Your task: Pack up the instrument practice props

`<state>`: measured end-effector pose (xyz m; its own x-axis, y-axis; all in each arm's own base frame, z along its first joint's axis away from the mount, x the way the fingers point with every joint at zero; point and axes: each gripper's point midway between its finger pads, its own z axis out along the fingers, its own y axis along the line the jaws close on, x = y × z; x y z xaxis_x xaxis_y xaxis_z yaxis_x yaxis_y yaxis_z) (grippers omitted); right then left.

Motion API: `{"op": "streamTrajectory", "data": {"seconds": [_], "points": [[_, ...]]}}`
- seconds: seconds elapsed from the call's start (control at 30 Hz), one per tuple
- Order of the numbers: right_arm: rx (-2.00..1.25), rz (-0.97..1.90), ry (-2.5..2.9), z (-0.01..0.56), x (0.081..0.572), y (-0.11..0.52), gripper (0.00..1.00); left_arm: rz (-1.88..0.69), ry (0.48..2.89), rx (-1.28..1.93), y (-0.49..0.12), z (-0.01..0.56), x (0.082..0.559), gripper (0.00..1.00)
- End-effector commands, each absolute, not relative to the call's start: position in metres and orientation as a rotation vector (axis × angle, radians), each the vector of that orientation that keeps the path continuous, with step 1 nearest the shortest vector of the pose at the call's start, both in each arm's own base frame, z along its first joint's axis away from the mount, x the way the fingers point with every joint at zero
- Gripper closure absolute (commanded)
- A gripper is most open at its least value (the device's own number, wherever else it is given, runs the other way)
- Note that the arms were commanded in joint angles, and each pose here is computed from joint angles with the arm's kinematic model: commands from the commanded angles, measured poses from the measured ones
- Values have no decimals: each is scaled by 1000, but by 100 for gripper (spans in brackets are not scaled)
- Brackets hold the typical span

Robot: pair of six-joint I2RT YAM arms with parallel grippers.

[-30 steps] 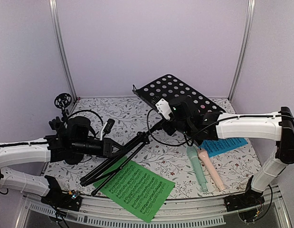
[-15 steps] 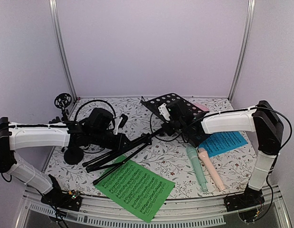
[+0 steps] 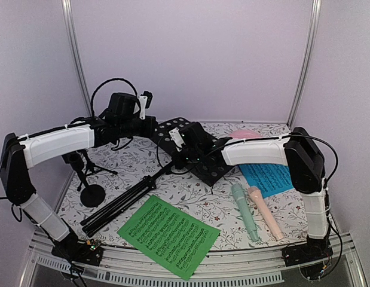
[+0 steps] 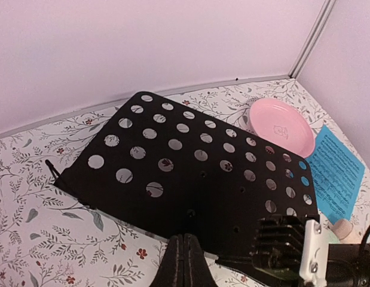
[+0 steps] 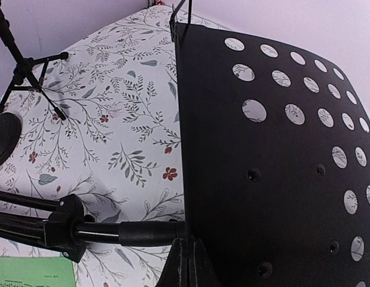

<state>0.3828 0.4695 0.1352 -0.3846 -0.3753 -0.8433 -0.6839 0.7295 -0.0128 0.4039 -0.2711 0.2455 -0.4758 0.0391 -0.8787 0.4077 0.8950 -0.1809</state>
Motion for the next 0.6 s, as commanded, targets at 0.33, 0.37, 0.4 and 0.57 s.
{"op": "streamTrajectory", "data": {"seconds": [0.33,0.37,0.4,0.57], "points": [[-616,594,1861,220,420,472,60,-528,2087,342,-270,235,380,90],[-632,609,1844,229,416,472,56,-532,2087,341,-270,237,378,85],[-638,622,1818,244,414,470,52,-532,2087,338,-269,239,377,79],[-670,637,1707,311,391,444,29,-518,2094,329,-263,249,363,45]]}}
